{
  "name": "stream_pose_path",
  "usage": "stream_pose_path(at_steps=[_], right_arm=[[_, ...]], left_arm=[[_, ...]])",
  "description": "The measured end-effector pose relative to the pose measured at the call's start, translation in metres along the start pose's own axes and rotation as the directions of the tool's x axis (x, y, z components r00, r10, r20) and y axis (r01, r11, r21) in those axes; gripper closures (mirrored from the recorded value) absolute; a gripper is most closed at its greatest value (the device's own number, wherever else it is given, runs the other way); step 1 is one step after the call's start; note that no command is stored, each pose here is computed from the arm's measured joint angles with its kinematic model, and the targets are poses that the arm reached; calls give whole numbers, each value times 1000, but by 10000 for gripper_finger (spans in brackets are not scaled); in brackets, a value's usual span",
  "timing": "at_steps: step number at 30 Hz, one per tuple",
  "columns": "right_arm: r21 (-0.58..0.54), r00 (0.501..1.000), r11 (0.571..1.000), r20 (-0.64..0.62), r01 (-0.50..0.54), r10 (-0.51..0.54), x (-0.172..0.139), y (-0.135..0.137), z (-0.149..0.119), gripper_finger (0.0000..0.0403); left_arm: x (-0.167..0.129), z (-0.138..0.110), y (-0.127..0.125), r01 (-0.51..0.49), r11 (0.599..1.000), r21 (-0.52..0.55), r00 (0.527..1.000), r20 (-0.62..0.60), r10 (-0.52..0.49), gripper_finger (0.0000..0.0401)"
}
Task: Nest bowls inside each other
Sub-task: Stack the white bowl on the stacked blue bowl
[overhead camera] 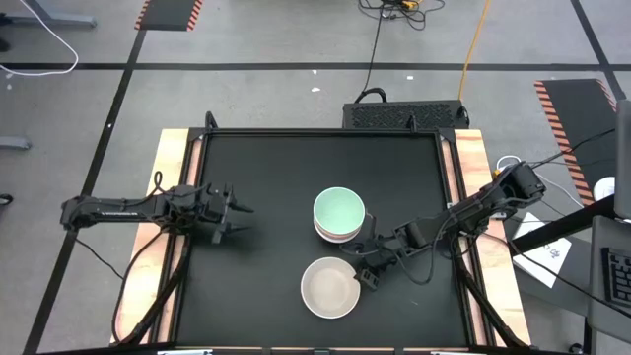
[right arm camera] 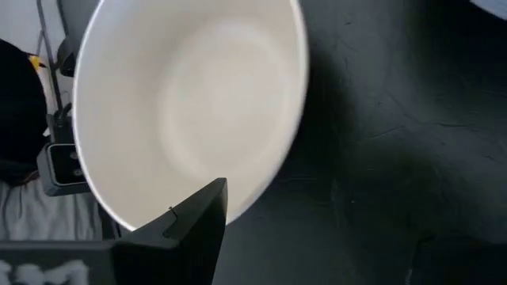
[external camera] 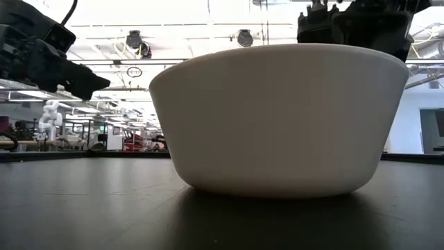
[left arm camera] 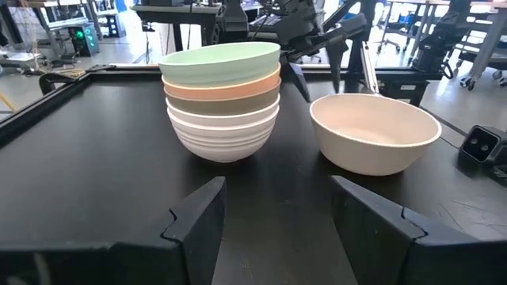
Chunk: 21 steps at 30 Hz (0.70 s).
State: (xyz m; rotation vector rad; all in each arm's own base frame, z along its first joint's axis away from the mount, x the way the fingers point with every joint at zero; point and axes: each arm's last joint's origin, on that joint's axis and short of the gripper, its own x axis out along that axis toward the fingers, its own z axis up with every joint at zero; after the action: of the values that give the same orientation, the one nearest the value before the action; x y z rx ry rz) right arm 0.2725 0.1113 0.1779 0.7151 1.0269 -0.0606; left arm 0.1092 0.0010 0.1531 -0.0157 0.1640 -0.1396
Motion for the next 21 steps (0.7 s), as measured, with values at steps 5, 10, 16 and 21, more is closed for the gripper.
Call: stream_pose_path(at_steps=[5, 10, 16, 21], right_arm=[[13, 1000, 1000, 0, 13, -13, 0, -4, 3, 181], [14, 1000, 1000, -18, 0, 0, 0, -3, 3, 181], [13, 1000, 1000, -21, -2, 2, 0, -3, 3, 182], [2, 1000, 1000, -27, -7, 7, 0, -3, 3, 181]], left_arm=[[0, 0, -2, 14, 1000, 4, 1000, 0, -14, 176], [0, 0, -3, 26, 1000, 16, 1000, 0, -26, 176], [0, 0, -3, 30, 999, 22, 1000, 0, -30, 176], [0, 0, -3, 30, 999, 22, 1000, -1, -30, 176]])
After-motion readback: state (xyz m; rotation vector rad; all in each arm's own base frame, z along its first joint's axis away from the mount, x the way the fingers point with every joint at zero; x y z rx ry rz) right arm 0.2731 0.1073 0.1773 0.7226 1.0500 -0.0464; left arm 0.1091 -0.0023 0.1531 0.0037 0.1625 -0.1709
